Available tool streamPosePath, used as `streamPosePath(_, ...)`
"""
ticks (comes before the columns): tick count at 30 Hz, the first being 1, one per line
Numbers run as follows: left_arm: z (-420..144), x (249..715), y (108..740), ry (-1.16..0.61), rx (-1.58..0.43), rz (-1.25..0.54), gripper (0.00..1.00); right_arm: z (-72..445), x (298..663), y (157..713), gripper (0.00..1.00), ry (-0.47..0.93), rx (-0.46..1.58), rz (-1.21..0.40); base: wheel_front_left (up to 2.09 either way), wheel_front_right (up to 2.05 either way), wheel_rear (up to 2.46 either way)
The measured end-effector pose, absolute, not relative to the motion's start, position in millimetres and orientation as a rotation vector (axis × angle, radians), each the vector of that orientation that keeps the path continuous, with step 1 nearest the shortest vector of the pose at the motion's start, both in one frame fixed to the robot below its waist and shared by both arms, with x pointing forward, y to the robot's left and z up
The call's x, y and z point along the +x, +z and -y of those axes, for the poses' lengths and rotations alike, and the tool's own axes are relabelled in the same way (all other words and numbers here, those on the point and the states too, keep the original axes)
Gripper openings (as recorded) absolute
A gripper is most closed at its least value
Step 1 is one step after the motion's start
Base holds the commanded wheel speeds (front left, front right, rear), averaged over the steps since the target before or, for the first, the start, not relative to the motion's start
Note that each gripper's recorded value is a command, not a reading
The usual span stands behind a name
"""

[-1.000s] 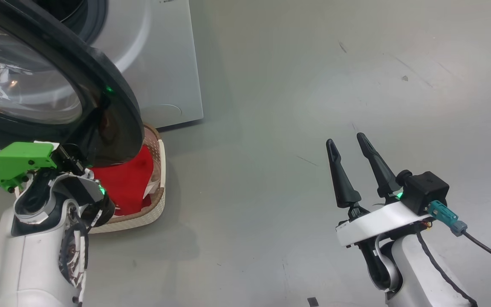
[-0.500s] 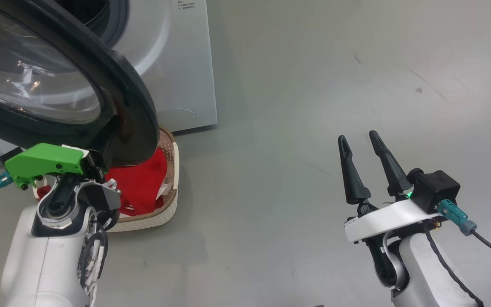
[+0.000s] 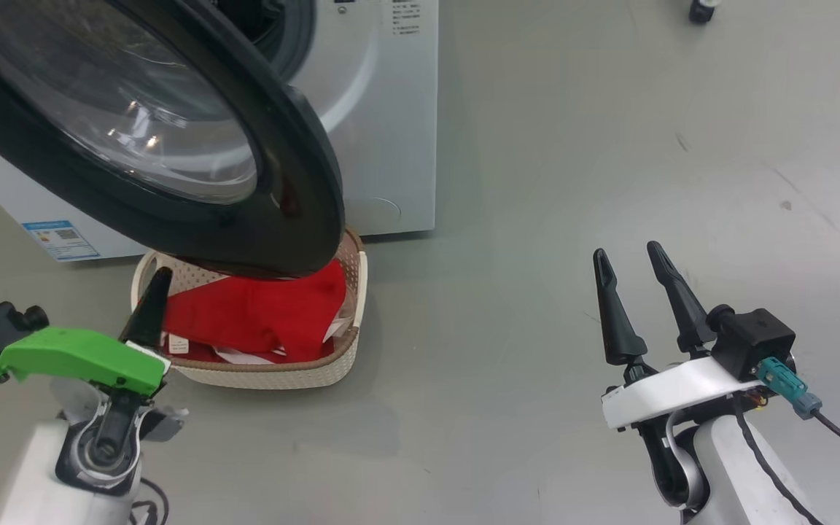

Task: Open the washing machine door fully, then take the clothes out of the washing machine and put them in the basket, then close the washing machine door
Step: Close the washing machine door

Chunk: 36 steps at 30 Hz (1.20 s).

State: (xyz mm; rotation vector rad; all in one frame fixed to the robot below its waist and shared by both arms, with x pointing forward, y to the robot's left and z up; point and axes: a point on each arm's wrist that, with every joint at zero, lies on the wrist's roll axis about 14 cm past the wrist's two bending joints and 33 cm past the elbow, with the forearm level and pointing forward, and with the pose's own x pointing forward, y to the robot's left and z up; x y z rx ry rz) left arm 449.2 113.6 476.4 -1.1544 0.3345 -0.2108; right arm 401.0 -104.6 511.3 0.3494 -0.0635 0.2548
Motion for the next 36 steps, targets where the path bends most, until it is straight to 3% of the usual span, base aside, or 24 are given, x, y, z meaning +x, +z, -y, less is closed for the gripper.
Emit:
streamPosePath(5, -157, 435, 486, -0.14, -0.944, -0.197, 0.0, 90, 402, 517, 1.0, 0.3, 0.348, 0.074, 0.0, 0.0, 0.0)
streamPosePath(16, -199, 388, 504, -0.041, -0.713, 0.021, 0.0, 62, 395, 527, 1.0, 0.385, 0.349, 0.088, 0.0, 0.0, 0.0)
streamPosePath(27, -210, 361, 496, -0.032, -0.426, 0.004, 0.0, 47, 390, 527, 1.0, 0.428, 0.353, 0.082, 0.0, 0.0, 0.0)
streamPosePath(29, -209, 357, 494, -0.034, -0.375, -0.005, 0.42, 46, 390, 527, 1.0, 0.432, 0.353, 0.081, 0.0, 0.0, 0.0)
streamPosePath(30, -209, 355, 492, -0.033, -0.361, -0.011, 0.87, 45, 390, 527, 1.0, 0.434, 0.353, 0.08, 0.0, 0.0, 0.0)
streamPosePath(31, -210, 353, 492, -0.025, -0.356, -0.009, 1.0, 44, 390, 526, 1.0, 0.435, 0.353, 0.079, 0.0, 0.0, 0.0)
streamPosePath(36, -213, 355, 516, -0.02, -0.259, 0.071, 1.0, 41, 389, 525, 1.0, 0.446, 0.353, 0.073, 0.0, 0.0, 0.0)
